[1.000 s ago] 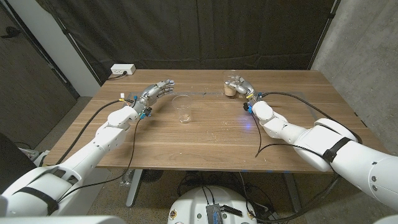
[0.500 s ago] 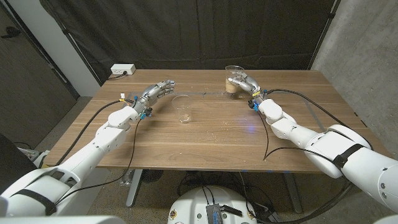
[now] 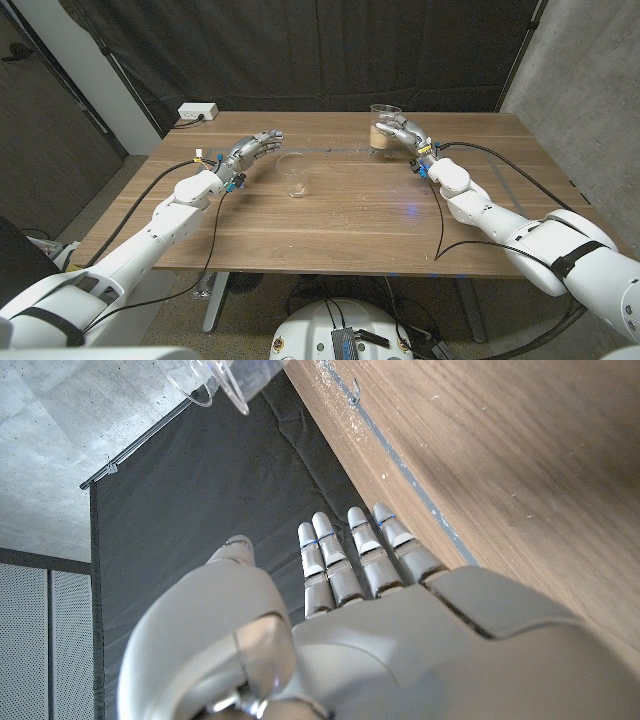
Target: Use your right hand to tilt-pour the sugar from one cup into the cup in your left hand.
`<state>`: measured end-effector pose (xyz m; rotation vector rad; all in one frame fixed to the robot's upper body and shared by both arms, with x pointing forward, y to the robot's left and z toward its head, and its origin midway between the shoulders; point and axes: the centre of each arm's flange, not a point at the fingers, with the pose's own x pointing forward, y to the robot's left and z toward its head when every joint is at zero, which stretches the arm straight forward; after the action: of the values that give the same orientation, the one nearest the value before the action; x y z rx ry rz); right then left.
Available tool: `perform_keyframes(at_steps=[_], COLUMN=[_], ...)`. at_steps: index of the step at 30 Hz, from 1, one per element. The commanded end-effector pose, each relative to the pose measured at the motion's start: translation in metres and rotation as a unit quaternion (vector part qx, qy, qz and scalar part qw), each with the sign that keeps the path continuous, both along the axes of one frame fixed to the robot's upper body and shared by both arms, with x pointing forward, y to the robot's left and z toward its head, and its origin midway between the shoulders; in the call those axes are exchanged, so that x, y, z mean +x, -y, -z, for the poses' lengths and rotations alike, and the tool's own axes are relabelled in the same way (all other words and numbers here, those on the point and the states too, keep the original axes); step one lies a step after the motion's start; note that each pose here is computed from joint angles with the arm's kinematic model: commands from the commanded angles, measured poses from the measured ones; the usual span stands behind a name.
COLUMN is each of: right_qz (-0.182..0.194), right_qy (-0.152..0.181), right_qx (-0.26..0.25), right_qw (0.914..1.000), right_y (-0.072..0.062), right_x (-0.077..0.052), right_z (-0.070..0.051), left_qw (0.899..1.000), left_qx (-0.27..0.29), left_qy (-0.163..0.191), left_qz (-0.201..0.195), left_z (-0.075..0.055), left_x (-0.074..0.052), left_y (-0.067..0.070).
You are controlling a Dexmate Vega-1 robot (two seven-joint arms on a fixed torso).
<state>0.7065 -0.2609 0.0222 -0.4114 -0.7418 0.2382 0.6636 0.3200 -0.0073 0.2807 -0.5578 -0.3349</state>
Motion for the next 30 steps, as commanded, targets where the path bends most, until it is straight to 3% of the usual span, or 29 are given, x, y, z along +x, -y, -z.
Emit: perform_keyframes(at_steps=[1,6,20,30], right_qz=[-0.019,-0.019,-0.004,-0.005], right_qy=[-0.025,-0.045,-0.055,-0.054], right_qx=[-0.005,0.006,0.052,0.109], right_qw=[0.9995,0.9988,0.9971,0.9926], right_y=[0.018,0.024,0.046,0.055], right_x=[-0.009,-0.013,-0.023,-0.025], right_z=[-0.001,-0.001,-0.003,0.006], left_qw=[1.0,1.0,0.999,0.999], left_qx=[0.011,0.015,0.034,0.034], left_qy=[-0.003,-0.002,0.001,0.001], left_qz=[0.0,-0.001,-0.007,-0.007], left_z=[0.001,0.001,-0.002,-0.002], left_x=[-0.002,-0.004,-0.006,-0.006], left_y=[0.003,0.003,0.008,0.008])
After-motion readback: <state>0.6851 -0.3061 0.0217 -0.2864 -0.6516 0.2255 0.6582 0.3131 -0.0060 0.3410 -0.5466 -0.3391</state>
